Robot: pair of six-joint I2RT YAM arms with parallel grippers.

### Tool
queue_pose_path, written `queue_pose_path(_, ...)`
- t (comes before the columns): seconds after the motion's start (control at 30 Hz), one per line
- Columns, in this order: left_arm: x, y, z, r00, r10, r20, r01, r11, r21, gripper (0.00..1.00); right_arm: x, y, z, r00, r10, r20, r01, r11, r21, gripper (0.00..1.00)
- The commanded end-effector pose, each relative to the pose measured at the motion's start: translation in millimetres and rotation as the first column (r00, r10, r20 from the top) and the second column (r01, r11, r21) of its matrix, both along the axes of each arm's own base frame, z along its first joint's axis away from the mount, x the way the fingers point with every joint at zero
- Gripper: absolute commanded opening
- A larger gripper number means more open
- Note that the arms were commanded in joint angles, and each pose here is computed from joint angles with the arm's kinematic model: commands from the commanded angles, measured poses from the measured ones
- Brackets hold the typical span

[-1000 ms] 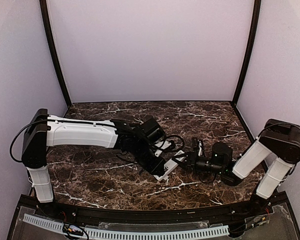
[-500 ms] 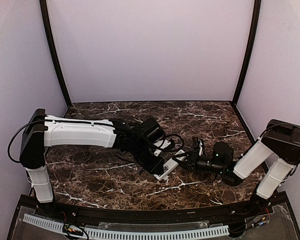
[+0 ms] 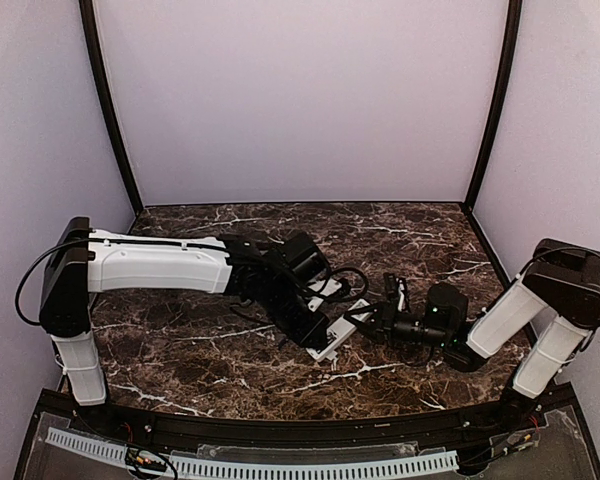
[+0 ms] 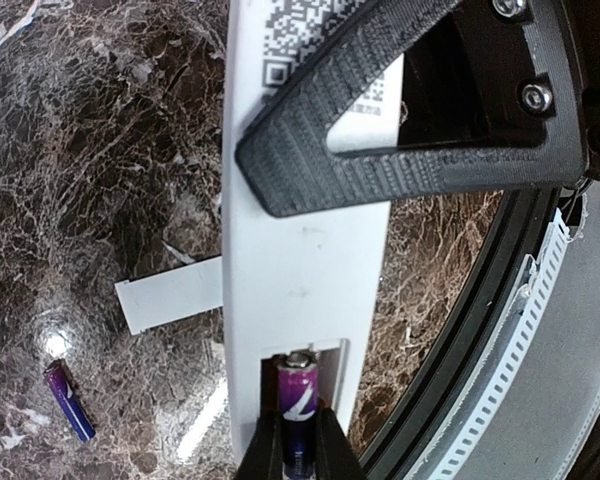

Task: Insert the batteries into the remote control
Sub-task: Place the battery in the battery compartment.

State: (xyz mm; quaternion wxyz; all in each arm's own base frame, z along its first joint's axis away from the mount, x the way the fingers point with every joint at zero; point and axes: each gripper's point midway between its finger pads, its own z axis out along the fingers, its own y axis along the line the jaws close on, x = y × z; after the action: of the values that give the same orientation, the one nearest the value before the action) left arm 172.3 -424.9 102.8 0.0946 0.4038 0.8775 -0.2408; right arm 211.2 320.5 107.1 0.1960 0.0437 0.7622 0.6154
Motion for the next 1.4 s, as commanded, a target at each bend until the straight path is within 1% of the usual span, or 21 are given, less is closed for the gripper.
queue_pose_path(0.0, -9.8, 0.1, 15.9, 0.999, -0.019, -0.043, 0.019, 1.000, -0.017, 0.02, -11.4, -3.5, 132.5, 0.926, -0.041, 0.375, -0.108, 0.923, 0.370, 0.00)
queue_pose_path(0.27, -12.0, 3.0, 10.0, 0.996, 0.005, -0.085, -0.002, 0.999, 0.033, 0.01, -15.0, -4.6, 137.8, 0.911, -0.043, 0.411, -0.122, 0.922, 0.366, 0.00)
queue_pose_path(0.57, -16.4, 2.5, 18.2, 0.994, -0.003, -0.113, 0.007, 1.000, 0.029, 0.01, -18.9, -5.9, 141.3, 0.893, -0.044, 0.449, -0.135, 0.924, 0.358, 0.00)
queue_pose_path(0.8, -19.8, 8.4, 15.1, 0.991, 0.007, -0.134, 0.001, 0.998, 0.064, 0.01, -20.2, -7.0, 141.7, 0.887, -0.050, 0.458, -0.132, 0.926, 0.355, 0.00)
queue_pose_path(1.1, -18.9, 16.6, 11.6, 0.992, 0.020, -0.126, -0.006, 0.994, 0.108, 0.01, -18.5, -8.9, 139.6, 0.891, -0.065, 0.449, -0.112, 0.928, 0.355, 0.00)
queue_pose_path(1.37, -12.6, 6.4, 11.9, 0.993, 0.022, -0.114, -0.012, 0.996, 0.090, 0.03, -20.6, -3.8, 141.1, 0.895, -0.047, 0.445, -0.131, 0.923, 0.361, 0.00)
